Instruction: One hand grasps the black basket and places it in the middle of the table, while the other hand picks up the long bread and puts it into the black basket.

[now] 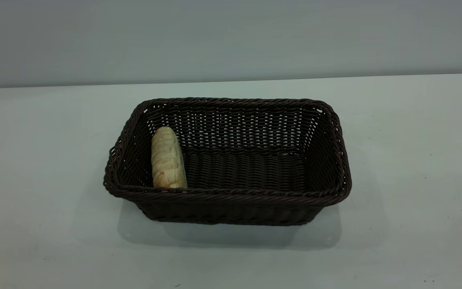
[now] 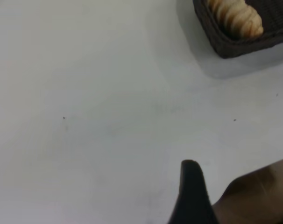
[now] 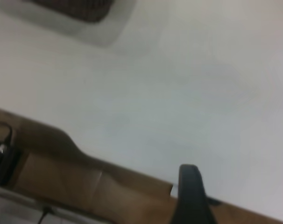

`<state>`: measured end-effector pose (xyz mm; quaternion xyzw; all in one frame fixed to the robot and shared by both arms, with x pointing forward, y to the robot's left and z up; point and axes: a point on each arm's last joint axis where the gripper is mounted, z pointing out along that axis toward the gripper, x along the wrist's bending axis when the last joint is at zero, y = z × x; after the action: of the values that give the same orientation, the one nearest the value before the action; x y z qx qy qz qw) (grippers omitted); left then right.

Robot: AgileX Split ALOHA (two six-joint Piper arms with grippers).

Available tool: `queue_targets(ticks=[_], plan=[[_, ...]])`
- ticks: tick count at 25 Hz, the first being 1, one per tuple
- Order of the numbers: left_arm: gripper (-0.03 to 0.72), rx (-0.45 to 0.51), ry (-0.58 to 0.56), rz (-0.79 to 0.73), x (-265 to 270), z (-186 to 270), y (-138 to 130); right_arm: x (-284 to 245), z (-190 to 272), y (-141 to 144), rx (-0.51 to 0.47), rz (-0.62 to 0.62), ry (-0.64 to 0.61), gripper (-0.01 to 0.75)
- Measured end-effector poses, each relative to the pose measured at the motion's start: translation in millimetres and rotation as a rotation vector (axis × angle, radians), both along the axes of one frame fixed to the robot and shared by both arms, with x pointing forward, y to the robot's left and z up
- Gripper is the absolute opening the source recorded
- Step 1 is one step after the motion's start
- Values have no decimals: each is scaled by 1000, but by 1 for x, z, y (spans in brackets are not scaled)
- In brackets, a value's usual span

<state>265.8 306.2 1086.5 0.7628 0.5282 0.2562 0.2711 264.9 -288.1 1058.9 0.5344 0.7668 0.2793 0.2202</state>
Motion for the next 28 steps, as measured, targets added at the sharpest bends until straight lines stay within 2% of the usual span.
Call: queue_targets(ticks=[3, 6, 18, 28], plan=[[570, 1, 3, 1, -4, -10, 2, 2, -15, 0, -5, -1, 24, 550], [570, 2, 11, 1, -6, -16, 3, 1, -21, 0, 2, -2, -7, 550], [570, 2, 99, 49, -6, -45, 3, -1, -22, 0, 11, -5, -42, 550], [569, -11, 108, 62, -4, -52, 2, -1, -22, 0, 11, -5, -43, 550]])
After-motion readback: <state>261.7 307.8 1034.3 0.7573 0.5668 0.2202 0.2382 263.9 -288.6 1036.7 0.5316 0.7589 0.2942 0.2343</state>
